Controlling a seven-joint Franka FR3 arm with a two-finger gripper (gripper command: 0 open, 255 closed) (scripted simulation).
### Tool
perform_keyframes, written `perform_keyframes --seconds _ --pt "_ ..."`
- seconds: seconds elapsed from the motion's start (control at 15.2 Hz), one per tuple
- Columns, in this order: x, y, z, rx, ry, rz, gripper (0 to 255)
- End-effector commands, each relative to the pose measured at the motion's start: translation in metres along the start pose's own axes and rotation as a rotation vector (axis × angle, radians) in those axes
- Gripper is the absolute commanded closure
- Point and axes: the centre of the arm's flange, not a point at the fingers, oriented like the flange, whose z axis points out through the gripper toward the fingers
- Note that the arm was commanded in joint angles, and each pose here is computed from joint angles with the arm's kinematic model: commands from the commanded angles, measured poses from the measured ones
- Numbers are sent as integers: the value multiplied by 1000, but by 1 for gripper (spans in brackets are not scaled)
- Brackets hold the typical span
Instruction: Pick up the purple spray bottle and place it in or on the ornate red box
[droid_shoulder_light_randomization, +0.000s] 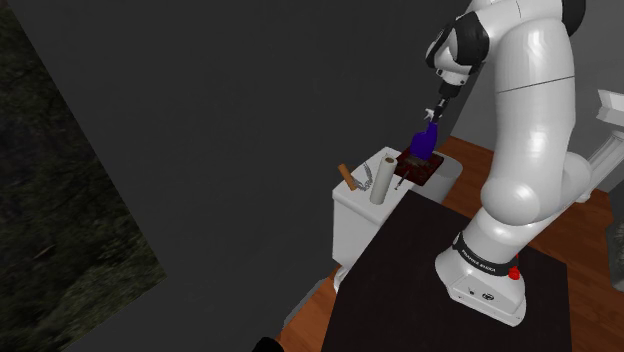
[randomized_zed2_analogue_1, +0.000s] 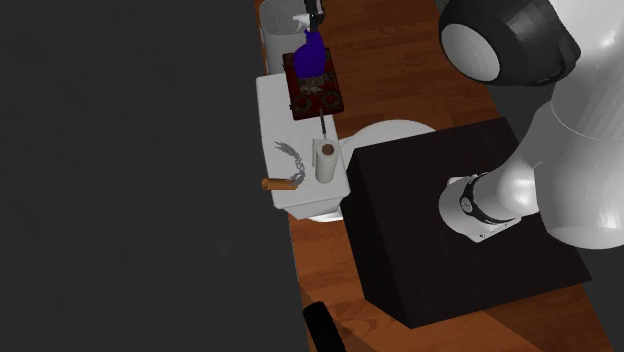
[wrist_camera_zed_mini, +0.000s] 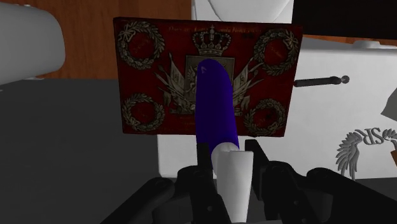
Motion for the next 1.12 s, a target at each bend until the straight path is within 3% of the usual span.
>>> perform_keyframes --seconds 0.0,0.46,0.53,0.86,1.06 --pt "0 0 6 -1 0 0 255" --pt "0 0 6 -1 0 0 255" --pt "0 0 6 -1 0 0 0" --pt "0 0 6 -1 0 0 0" --pt "0 0 -34 -1 0 0 0"
